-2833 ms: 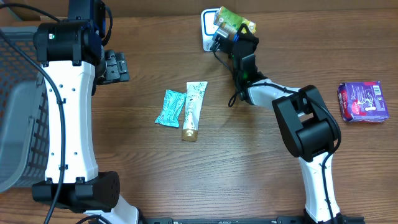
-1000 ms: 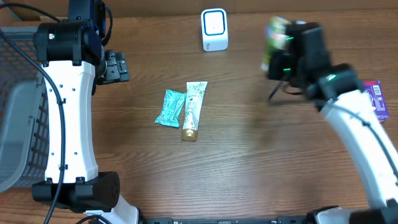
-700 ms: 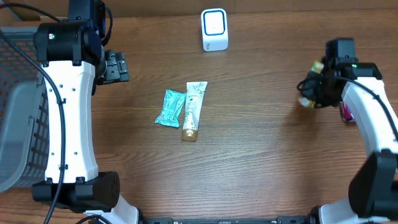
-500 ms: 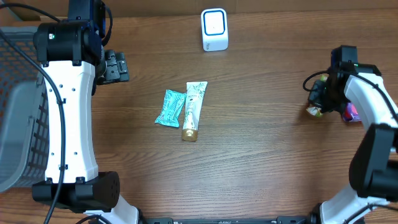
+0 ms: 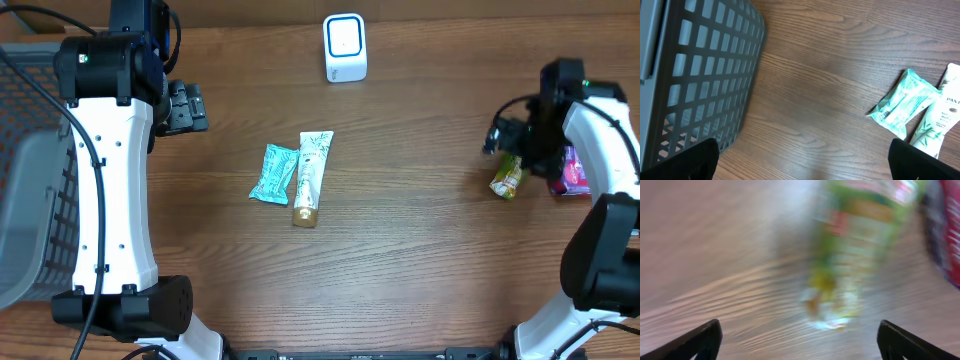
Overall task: Scan the item barcode
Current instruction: 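Move the pouch right and set it beside the purple pack, then reach the right gripper to the white Pantene tube and grasp it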
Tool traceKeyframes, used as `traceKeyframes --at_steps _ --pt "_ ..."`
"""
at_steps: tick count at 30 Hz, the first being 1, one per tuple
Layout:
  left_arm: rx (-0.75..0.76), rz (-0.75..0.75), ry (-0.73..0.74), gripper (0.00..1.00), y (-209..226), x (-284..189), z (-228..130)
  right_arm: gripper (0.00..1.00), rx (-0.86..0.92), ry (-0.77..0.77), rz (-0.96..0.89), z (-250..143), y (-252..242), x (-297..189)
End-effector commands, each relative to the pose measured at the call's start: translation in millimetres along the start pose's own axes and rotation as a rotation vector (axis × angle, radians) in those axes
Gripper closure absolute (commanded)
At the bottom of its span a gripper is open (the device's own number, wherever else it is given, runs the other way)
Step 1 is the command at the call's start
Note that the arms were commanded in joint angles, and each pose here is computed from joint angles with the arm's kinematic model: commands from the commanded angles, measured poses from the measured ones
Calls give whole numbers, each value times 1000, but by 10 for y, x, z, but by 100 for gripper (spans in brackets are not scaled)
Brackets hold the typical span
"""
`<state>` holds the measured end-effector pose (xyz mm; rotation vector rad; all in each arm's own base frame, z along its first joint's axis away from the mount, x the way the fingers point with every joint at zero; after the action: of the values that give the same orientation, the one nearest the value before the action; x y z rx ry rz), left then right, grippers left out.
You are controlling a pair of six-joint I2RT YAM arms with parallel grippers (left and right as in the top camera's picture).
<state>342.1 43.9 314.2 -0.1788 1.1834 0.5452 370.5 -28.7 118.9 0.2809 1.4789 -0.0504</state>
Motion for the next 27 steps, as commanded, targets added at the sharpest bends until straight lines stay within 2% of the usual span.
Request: traceKeyframes --at_steps 1,4,11,14,18,27 --pt "1 -8 -29 0 30 -86 21 0 -87 -57 325 102 746 -367" --pt "1 -8 -30 0 30 -86 22 0 -162 -57 461 65 1132 -399" --pt "1 -8 -29 0 30 -86 21 0 -413 -96 529 -175 2012 -164" --pt "1 -8 -30 0 30 -86 22 4 -436 -85 552 -357 2348 -38" --pt "1 -8 -29 0 30 -86 21 9 -394 -92 468 -563 2616 253" --pt "1 -8 -30 1 30 -86 22 18 -523 -112 327 -914 3040 825"
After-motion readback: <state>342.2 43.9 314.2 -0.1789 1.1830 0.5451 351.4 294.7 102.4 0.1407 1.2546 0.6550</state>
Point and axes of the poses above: each gripper's point midway between its finger pads, its own x axis out along the fingers, its own y axis along the line the jaws close on, z = x × y, the point moved 3 cm from there along -x, back along the fingers, and after that the axes turned 11 degrees about -x, right-handed, at the moved point
